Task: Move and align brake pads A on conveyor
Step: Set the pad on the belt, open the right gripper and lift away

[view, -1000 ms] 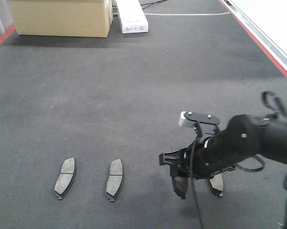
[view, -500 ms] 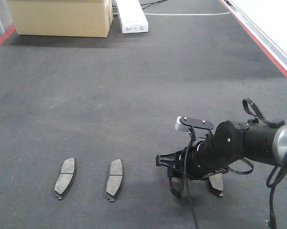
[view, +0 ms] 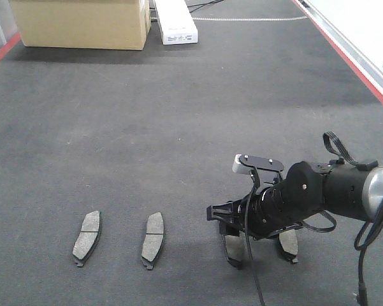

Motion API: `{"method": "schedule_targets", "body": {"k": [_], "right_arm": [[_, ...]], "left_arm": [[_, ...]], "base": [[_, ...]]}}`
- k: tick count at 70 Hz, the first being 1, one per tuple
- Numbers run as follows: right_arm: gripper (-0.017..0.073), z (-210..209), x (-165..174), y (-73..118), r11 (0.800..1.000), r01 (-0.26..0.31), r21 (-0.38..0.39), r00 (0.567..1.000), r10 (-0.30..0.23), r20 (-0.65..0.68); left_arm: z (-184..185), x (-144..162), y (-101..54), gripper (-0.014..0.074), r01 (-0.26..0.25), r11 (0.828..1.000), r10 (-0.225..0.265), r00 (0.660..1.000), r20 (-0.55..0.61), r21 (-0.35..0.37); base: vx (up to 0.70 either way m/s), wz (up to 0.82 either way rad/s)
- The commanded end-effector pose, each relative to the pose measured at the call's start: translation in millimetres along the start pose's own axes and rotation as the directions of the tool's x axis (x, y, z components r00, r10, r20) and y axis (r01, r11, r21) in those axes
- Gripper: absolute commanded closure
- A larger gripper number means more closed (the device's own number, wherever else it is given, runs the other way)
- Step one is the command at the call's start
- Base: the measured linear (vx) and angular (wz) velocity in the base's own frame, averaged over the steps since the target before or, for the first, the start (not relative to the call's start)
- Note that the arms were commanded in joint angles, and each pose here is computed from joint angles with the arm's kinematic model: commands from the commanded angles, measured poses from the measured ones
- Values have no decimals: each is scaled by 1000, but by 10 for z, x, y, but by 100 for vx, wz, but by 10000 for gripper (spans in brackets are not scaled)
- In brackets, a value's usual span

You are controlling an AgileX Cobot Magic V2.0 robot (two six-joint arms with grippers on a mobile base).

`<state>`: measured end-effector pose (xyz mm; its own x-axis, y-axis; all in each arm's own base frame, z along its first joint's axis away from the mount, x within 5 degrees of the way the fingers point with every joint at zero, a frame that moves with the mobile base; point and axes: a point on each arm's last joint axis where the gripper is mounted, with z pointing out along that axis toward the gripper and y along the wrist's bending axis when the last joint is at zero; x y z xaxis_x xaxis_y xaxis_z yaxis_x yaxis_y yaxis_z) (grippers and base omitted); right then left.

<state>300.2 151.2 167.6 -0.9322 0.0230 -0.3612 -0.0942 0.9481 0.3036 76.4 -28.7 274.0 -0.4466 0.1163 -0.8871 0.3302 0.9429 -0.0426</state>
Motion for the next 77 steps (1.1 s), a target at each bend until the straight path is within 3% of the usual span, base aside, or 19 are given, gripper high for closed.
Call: {"method": "schedule_targets", "body": {"k": [1,10,20,30,40,47,59,69,77], "right_arm": [[164,-174,-143,82,999,9,-36,995,-6,99],[167,-265,-137,100,999,20,-42,995,-16,100],[200,-525,-139,124,994,102,-25,986,-98,134],[302,-857,-119,144,986,169,-8,969,-164,187],[464,-1238,-80,169,975,221,3,941,-214,264],[571,-1508,-44,174,965,260,22,908,-252,335],[567,-1924,123,127,948,311,58,825,-300,478],[564,-1993,451,-28,939,335,84,768,-323,553],[564,-2059,772,-186,920,369,133,713,-372,594]], "left_arm": [[-41,-135,-17,600,3,1000,-4,996,88,16],[-41,-135,-17,600,3,1000,-4,996,88,16],[-41,-135,-17,600,3,1000,-4,996,88,16],[-41,-135,-17,600,3,1000,-4,996,88,16],[-41,-135,-17,600,3,1000,-4,996,88,16],[-41,-135,-17,600,3,1000,-4,996,88,16],[-41,-135,-17,600,3,1000,-4,996,88,16],[-41,-135,-17,600,3,1000,-4,996,88,16],[-41,-135,-17,600,3,1000,-4,996,88,16]], "base": [[0,0],[0,0],[0,0],[0,0],[0,0],[0,0],[0,0],[0,0],[0,0]]}}
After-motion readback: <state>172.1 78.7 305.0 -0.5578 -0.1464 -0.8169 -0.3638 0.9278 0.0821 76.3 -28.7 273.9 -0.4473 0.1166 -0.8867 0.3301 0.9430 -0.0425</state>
